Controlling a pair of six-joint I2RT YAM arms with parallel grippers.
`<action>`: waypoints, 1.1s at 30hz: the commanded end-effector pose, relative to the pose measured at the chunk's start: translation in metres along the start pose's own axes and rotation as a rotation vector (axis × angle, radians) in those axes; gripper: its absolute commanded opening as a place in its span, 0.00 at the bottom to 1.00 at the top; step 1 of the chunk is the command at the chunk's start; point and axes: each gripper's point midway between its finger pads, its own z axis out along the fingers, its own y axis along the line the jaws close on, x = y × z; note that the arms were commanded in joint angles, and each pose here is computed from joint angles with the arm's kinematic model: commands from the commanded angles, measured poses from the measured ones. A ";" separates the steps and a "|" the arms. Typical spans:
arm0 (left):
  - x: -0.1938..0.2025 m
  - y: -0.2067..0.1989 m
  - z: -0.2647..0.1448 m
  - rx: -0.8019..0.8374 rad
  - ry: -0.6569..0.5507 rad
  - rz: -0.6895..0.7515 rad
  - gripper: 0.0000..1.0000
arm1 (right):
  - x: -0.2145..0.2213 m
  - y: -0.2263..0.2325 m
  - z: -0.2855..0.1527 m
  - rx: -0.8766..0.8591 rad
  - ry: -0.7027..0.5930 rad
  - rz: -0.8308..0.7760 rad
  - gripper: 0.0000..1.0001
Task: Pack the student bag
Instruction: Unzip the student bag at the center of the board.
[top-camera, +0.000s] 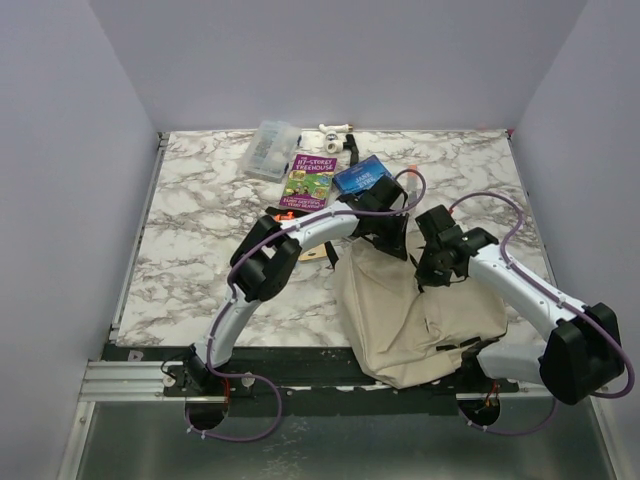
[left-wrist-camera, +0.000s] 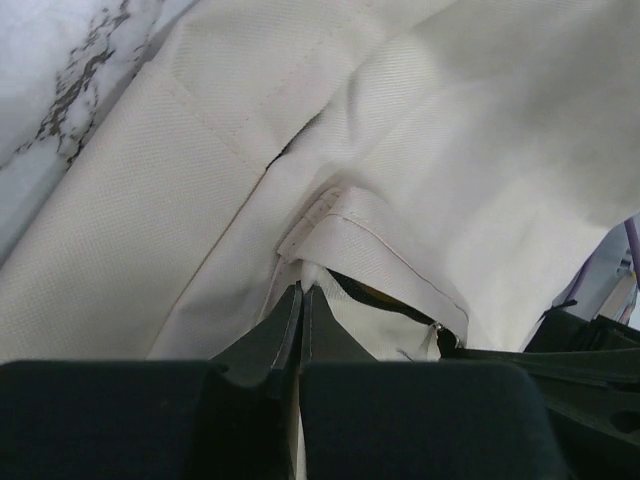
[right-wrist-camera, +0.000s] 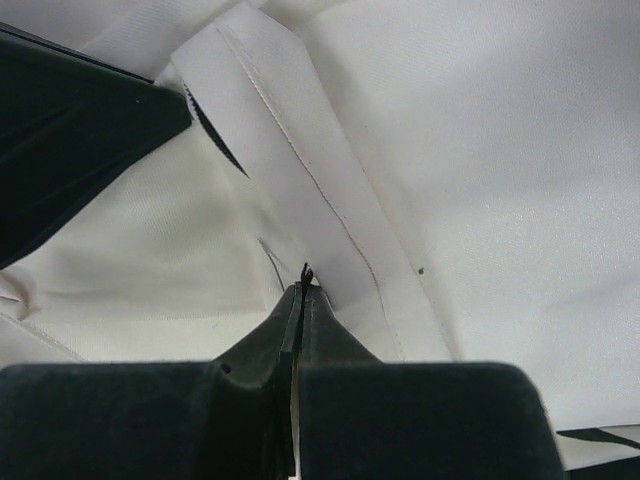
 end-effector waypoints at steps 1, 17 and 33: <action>-0.034 -0.020 -0.023 -0.032 -0.191 0.031 0.00 | 0.020 -0.007 -0.005 0.014 0.089 0.008 0.01; -0.074 -0.010 -0.045 -0.066 -0.389 -0.057 0.00 | 0.084 -0.047 -0.034 0.087 0.311 -0.003 0.01; -0.092 0.005 -0.062 -0.084 -0.435 -0.118 0.00 | 0.136 -0.067 -0.083 0.092 0.556 0.042 0.01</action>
